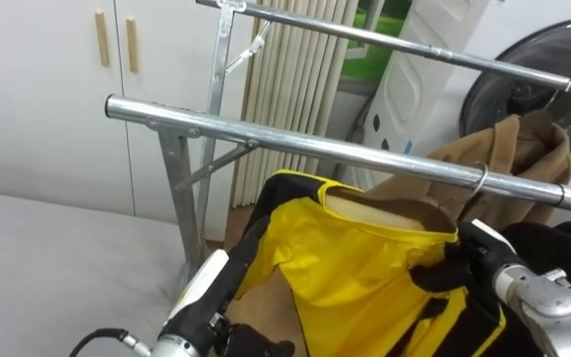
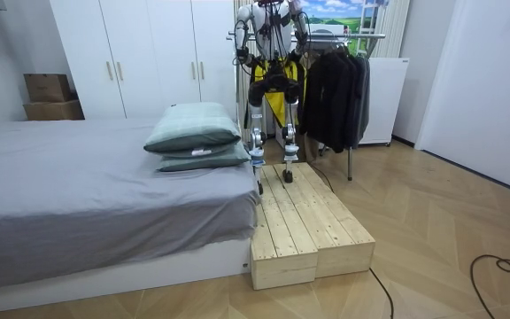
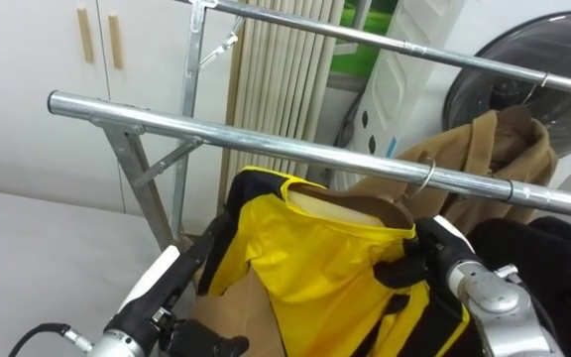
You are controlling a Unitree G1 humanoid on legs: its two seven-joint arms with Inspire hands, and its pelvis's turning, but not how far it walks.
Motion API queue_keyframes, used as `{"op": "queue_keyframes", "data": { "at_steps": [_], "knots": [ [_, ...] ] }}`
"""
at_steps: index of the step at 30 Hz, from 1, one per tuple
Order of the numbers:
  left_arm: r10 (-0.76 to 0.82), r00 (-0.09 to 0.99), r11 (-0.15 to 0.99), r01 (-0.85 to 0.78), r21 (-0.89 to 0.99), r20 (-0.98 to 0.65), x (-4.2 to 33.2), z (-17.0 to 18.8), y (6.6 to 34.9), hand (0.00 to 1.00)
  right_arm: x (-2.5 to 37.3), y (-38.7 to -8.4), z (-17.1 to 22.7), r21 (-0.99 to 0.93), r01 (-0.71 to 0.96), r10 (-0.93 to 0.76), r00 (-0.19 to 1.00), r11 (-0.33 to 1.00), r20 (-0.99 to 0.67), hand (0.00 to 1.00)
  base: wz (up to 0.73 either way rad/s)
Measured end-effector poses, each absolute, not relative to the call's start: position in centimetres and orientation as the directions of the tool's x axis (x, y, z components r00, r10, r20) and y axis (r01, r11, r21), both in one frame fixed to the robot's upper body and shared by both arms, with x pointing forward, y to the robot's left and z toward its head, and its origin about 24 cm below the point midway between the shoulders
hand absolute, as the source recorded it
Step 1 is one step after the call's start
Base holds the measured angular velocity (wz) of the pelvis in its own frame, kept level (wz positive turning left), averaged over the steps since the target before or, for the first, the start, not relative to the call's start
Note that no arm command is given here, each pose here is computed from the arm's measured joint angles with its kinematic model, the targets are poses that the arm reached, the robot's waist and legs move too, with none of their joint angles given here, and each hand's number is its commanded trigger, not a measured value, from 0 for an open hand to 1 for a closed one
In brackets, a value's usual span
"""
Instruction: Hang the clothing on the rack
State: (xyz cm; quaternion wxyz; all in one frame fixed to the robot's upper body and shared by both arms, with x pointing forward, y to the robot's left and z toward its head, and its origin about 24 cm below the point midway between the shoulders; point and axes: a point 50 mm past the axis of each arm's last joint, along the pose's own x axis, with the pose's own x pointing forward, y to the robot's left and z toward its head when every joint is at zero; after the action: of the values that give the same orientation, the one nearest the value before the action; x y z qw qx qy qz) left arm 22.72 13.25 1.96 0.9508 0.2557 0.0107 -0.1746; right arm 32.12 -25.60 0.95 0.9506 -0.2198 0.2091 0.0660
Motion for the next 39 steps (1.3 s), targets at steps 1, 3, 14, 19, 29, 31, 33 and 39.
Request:
{"op": "queue_keyframes", "data": {
  "at_steps": [1, 3, 14, 19, 29, 31, 33, 39],
  "knots": [
    [-0.326, 0.939, 0.808, 0.336, 0.483, -0.108, 22.8, 2.0, 13.2, 0.00, 32.2, -25.4, 1.1, -0.393, -0.222, 0.040, 0.906, 0.892, -0.421, 1.00, -0.09],
    [-0.326, 0.940, 0.809, 0.333, 0.484, -0.102, 22.8, 2.1, 13.2, 0.00, 32.3, -24.6, 1.5, -0.412, -0.251, 0.076, 0.915, 0.876, -0.397, 1.00, -0.06],
    [-0.337, 0.937, 0.803, 0.339, 0.490, -0.095, 22.8, 2.1, 13.1, 0.00, 29.8, -22.7, 1.2, -0.434, -0.325, 0.180, 0.923, 0.840, -0.341, 1.00, 0.00],
    [-0.339, 0.937, 0.804, 0.335, 0.491, -0.083, 22.7, 2.2, 13.1, 0.00, 29.7, -22.4, 1.5, -0.432, -0.346, 0.210, 0.920, 0.833, -0.331, 0.11, 0.00],
    [-0.322, 0.946, 0.818, 0.295, 0.494, -0.031, 22.8, 2.6, 13.1, 0.00, 29.2, -21.8, 1.3, -0.421, -0.353, 0.239, 0.924, 0.836, -0.299, 0.00, 0.00],
    [-0.317, 0.948, 0.820, 0.288, 0.495, -0.027, 22.8, 2.7, 13.1, 0.00, 28.9, -21.7, 1.0, -0.411, -0.353, 0.240, 0.923, 0.840, -0.302, 0.00, 0.00],
    [-0.303, 0.953, 0.825, 0.272, 0.495, -0.018, 22.8, 2.7, 13.2, 0.00, 28.7, -21.6, 0.6, -0.404, -0.349, 0.234, 0.923, 0.845, -0.306, 0.00, 0.00],
    [-0.290, 0.957, 0.826, 0.257, 0.501, -0.012, 22.8, 2.7, 13.3, 0.00, 27.9, -21.4, -0.4, -0.382, -0.347, 0.226, 0.918, 0.856, -0.327, 0.00, 0.01]
  ]
}}
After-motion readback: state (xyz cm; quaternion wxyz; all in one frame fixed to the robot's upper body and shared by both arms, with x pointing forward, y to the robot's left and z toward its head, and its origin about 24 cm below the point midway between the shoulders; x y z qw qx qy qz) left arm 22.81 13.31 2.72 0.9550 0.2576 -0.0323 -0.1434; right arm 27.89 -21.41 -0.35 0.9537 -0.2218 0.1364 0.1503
